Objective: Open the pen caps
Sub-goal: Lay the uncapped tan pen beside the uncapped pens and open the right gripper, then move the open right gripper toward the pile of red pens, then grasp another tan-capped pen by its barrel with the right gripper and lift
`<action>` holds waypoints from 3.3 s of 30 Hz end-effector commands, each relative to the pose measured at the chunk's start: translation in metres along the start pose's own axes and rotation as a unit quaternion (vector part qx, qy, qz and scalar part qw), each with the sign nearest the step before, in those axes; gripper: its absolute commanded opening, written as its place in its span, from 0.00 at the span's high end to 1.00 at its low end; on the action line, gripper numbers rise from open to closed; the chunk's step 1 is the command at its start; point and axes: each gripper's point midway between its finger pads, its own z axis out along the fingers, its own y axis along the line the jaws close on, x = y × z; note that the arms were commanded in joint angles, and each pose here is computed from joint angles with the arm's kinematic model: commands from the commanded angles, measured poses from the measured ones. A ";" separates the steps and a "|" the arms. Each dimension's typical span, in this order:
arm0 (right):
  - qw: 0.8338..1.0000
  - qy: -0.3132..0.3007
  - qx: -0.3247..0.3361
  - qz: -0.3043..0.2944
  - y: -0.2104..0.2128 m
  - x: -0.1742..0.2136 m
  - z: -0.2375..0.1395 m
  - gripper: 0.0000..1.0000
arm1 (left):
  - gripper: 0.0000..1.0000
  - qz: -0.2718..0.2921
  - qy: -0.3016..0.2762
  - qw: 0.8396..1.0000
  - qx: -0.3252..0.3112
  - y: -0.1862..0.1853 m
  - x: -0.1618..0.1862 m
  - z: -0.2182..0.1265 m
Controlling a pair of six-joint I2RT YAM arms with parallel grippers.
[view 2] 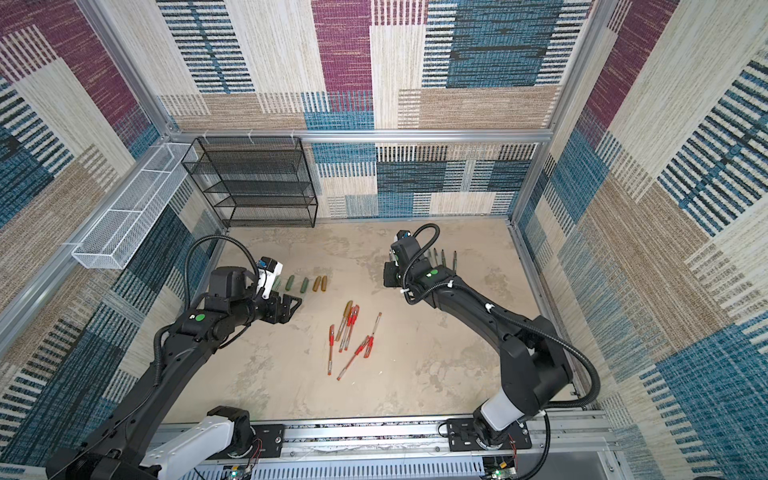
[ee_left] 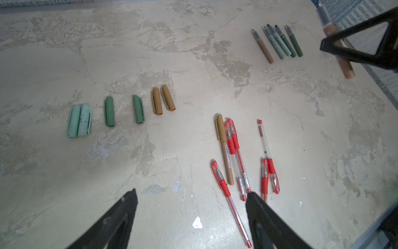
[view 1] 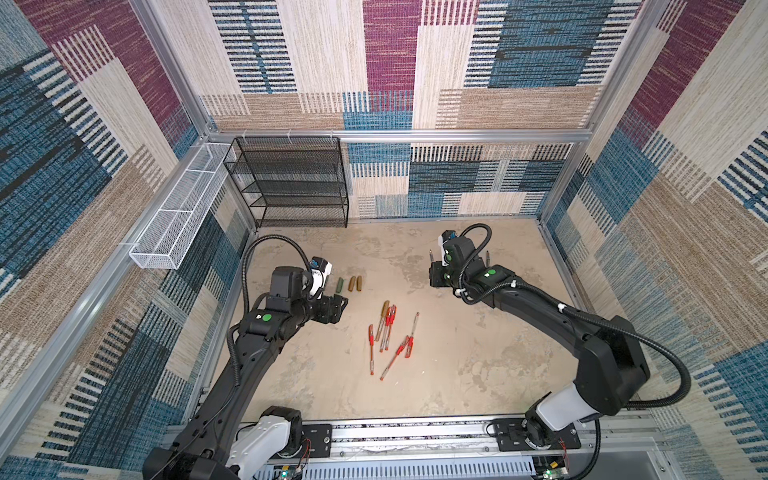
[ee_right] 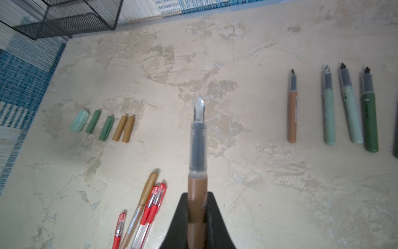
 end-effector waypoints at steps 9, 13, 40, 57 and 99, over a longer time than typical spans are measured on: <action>0.997 0.060 0.038 0.002 -0.056 -0.021 0.080 0.98 | 0.12 -0.008 -0.064 0.998 -0.020 0.023 -0.010 -0.009; 0.995 0.080 0.052 0.020 -0.076 -0.020 0.109 0.97 | 0.11 -0.012 -0.066 0.998 -0.014 0.022 -0.009 -0.008; 0.984 0.134 0.105 0.046 -0.113 0.018 0.151 0.82 | 0.12 -0.021 -0.070 0.997 -0.014 0.024 -0.010 -0.007; 0.993 0.090 0.068 0.046 -0.079 -0.031 0.101 0.72 | 0.12 -0.026 -0.070 0.997 -0.017 0.028 -0.008 -0.007; 0.970 0.237 -0.056 0.013 0.139 0.167 0.075 0.69 | 0.12 -0.035 -0.069 0.997 -0.015 0.030 -0.009 -0.003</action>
